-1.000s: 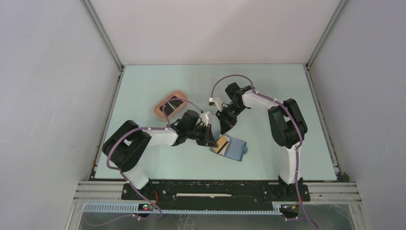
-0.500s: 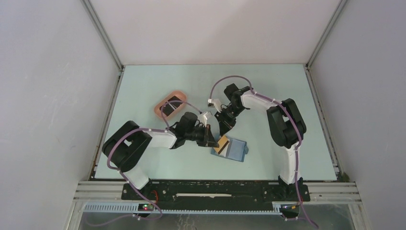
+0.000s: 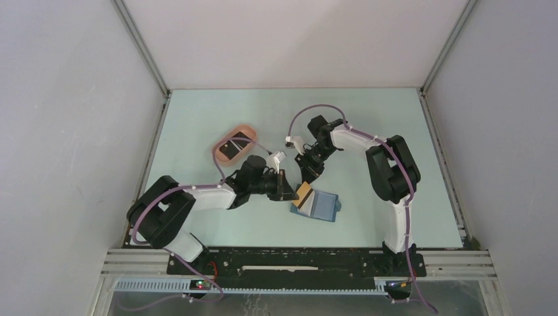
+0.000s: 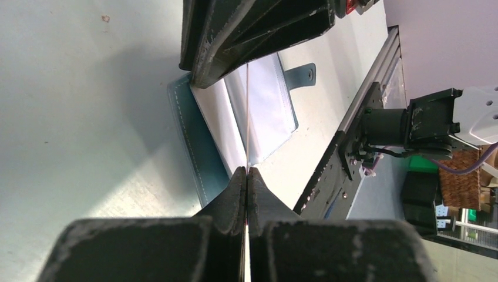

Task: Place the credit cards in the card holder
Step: Insert the credit card into the card holder.

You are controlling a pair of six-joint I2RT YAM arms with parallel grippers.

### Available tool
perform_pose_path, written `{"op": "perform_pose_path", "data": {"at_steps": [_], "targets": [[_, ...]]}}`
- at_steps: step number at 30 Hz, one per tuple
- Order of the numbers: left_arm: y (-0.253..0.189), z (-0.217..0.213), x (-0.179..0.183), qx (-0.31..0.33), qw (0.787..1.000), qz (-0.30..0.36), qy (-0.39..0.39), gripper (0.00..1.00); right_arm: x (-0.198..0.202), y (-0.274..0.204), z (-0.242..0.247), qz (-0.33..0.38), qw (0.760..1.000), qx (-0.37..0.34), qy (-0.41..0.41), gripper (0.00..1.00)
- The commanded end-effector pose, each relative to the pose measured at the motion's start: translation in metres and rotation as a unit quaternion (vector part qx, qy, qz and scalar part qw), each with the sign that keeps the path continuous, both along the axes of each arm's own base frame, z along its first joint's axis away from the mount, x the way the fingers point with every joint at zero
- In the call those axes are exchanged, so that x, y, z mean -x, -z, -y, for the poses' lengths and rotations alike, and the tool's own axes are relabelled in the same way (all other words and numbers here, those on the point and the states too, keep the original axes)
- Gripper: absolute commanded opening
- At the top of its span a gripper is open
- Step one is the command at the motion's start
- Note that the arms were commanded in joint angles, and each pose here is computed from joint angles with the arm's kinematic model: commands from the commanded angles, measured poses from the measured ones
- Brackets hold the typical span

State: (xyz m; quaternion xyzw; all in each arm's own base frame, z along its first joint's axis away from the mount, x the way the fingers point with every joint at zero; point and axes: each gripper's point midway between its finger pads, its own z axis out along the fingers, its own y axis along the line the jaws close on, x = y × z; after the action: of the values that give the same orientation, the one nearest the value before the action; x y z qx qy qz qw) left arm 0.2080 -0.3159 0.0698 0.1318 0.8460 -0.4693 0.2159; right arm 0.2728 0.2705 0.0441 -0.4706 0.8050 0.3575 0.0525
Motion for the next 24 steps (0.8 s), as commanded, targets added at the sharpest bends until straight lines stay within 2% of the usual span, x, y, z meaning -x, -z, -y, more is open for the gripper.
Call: {"op": "perform_pose_path", "data": {"at_steps": [1, 24], "targets": [[-0.007, 0.008, 0.005, 0.021, 1.0, 0.003, 0.011, 0.0, -0.003, -0.007, -0.008, 0.006, 1.0, -0.012, -0.01, 0.21], [0.015, 0.022, 0.013, 0.008, 0.999, -0.033, 0.026, 0.0, -0.002, -0.006, -0.009, 0.005, 1.0, -0.01, -0.011, 0.21]]}}
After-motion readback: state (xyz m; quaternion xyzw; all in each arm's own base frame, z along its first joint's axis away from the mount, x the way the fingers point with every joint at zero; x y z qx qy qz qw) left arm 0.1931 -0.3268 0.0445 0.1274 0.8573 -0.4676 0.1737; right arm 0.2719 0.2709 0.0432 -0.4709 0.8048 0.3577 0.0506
